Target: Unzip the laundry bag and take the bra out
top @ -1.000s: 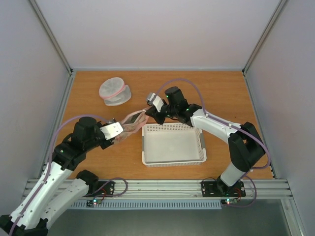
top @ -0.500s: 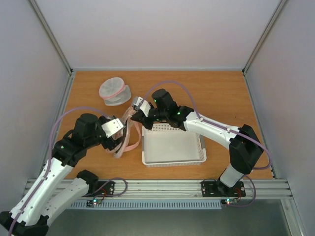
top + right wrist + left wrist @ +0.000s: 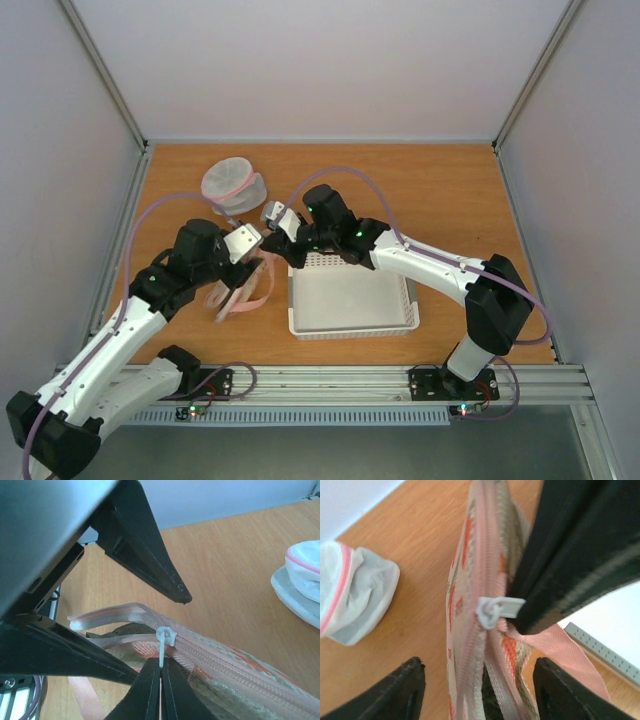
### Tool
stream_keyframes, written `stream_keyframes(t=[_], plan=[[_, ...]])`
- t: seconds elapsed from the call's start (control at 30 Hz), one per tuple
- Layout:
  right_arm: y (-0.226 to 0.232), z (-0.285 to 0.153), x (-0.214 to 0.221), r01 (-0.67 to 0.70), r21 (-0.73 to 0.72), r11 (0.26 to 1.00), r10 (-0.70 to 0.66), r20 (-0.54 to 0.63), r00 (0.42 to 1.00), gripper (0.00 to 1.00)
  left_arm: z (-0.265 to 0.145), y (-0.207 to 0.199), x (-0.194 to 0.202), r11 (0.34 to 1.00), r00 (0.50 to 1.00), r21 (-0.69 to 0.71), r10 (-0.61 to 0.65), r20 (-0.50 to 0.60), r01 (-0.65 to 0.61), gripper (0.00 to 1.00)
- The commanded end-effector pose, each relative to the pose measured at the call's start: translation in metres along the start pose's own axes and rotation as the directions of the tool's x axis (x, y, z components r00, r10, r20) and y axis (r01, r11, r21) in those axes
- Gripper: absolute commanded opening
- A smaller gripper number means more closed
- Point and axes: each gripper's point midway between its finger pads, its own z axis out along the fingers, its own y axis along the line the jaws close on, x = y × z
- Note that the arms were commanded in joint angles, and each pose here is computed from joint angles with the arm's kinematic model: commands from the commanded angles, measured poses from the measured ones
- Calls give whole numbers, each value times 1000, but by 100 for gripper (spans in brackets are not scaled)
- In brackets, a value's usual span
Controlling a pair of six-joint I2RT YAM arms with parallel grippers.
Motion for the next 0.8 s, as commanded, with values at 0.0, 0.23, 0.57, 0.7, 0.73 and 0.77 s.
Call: stream_keyframes(t=[0.0,0.23,0.57,0.7,0.73,0.77], plan=[[6,-4,-26,50,-11,999,-49,77,996,1,5,10,-12,996,996,-60,64,56,-61,50],[3,-4,-22,60,-1,998,-59,57,997,1,5,7,-8,989,989,-51,140,53,-138,5],[-38,-20,1,-23,82,996,24,-9,1000,1,3,5,14,916,919,-86,394,13,-392,1],[-56,-33,14,-58,123,991,62,-28,998,1,5,4,23,873,876,-82,483,-9,-482,1],[-61,-36,17,-69,132,989,73,-30,997,1,6,3,24,870,873,-80,487,-12,-486,1],[-65,-39,20,-78,142,987,84,-33,996,1,5,3,24,870,873,-79,487,-9,-486,1]])
